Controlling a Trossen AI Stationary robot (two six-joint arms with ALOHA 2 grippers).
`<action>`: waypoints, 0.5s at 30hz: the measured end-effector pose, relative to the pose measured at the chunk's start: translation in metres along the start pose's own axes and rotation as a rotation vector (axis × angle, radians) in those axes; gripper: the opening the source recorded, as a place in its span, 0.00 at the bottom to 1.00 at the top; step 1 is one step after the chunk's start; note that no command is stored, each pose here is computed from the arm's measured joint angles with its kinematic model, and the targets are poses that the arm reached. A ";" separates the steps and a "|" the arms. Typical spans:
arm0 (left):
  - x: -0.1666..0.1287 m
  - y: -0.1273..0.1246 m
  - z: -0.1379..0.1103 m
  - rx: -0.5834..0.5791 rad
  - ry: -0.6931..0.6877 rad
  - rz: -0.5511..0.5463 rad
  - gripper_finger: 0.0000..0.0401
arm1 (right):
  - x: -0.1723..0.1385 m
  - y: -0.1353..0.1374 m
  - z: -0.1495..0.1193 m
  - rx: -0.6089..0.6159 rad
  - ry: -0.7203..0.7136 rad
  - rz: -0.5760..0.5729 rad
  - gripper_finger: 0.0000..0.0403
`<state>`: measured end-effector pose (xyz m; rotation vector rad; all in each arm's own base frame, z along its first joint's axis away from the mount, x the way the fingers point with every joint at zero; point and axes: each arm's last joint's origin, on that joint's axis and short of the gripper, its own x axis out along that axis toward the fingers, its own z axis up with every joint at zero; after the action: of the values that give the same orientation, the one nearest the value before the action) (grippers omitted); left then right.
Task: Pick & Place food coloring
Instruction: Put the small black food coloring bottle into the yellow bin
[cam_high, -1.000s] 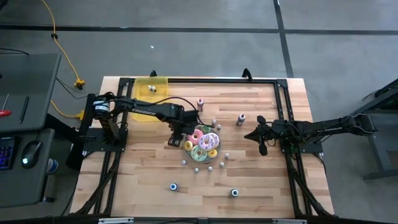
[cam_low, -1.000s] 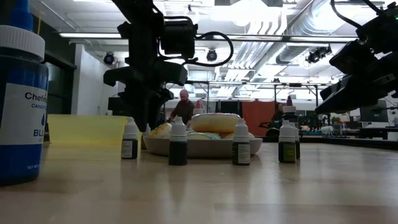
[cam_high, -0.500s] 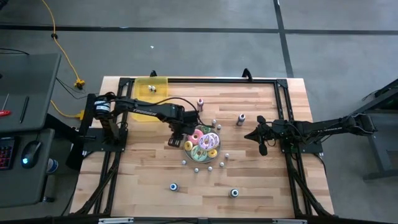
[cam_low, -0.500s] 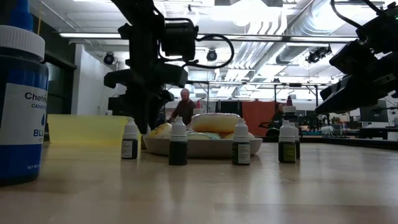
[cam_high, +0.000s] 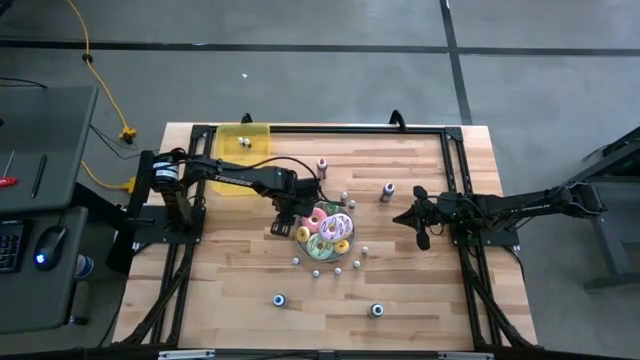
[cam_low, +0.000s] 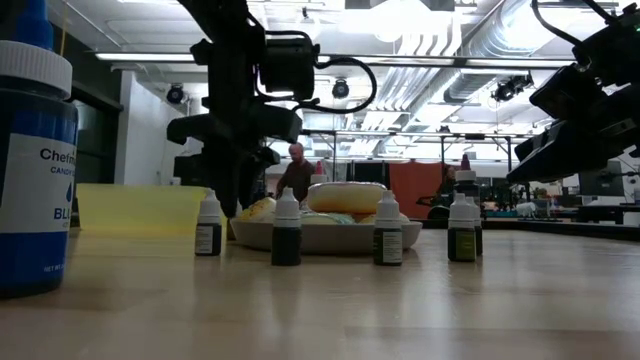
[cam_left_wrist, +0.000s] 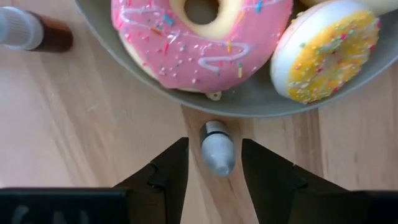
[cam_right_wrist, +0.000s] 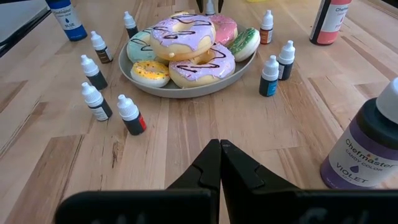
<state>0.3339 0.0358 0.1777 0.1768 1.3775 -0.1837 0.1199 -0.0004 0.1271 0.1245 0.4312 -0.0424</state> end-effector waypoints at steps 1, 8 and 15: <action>0.000 0.000 0.000 0.000 0.004 0.003 0.35 | 0.000 0.000 0.000 0.000 0.000 0.000 0.00; 0.000 0.000 -0.001 0.000 0.009 0.009 0.35 | 0.000 0.000 0.000 0.000 0.000 0.000 0.00; 0.000 0.000 -0.001 0.000 0.009 0.010 0.25 | 0.000 0.000 0.000 0.000 0.000 0.000 0.00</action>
<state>0.3333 0.0361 0.1776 0.1842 1.3852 -0.1749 0.1198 -0.0003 0.1270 0.1244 0.4314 -0.0424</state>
